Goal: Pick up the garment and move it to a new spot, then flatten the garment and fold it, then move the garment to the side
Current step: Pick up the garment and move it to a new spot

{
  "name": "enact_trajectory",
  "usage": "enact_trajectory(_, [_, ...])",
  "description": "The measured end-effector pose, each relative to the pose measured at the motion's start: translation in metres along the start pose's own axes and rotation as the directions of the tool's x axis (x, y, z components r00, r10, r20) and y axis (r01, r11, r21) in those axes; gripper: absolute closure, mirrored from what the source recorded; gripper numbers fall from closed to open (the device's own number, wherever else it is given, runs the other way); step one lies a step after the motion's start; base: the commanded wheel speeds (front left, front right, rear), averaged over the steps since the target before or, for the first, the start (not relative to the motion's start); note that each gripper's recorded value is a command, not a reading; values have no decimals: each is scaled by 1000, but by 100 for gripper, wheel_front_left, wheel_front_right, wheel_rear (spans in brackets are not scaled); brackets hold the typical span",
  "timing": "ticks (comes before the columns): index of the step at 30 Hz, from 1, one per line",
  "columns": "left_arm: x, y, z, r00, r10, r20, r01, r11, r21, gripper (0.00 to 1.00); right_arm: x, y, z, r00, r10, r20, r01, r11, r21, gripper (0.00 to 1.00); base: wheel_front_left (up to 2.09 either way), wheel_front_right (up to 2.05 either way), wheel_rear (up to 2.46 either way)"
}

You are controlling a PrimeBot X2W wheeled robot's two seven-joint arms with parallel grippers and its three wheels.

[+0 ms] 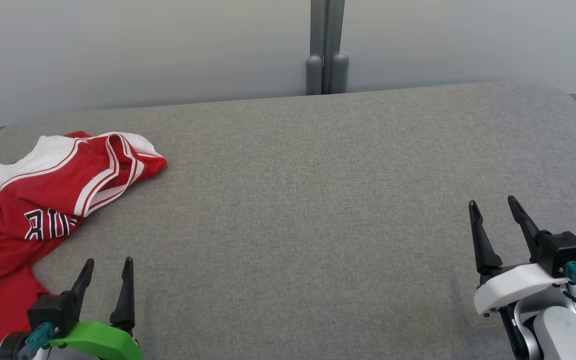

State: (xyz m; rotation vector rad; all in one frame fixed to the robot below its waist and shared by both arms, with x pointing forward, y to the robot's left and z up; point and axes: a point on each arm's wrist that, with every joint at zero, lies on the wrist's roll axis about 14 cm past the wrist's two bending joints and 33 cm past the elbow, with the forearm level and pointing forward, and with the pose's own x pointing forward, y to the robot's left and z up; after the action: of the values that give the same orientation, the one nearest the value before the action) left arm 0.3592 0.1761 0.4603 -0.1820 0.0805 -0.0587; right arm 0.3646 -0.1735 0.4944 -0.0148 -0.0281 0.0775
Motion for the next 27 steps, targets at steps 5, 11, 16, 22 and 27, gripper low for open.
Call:
enact_trajectory(5, [0, 1, -1, 1000, 3, -3, -3, 1000, -9, 0, 0, -3, 0, 1000, -4, 0, 4, 1000, 1, 0, 0, 0, 0])
enact_trajectory(11, [-1, -2, -5, 1000, -2, -12, 2, 1000, -13, 0, 2, -4, 2, 1000, 1, 6, -1, 1000, 1, 0, 0, 0, 0])
enact_trajectory(16, [-3, 0, -4, 1000, 9, -5, -9, 1000, -24, 0, 7, 3, 2, 1000, 29, 8, -29, 1000, -1, 0, 0, 0, 0])
enact_trajectory(22, [-17, 31, 3, 993, 119, 21, -118, 992, -43, 0, 15, 36, 1, 988, 155, 5, -155, 988, -2, 0, 0, 0, 0])
enact_trajectory(27, [-47, 70, -1, 965, 263, 17, -261, 964, -56, 0, 23, 83, 4, 956, 292, 18, -293, 956, 16, 0, 0, 0, 0])
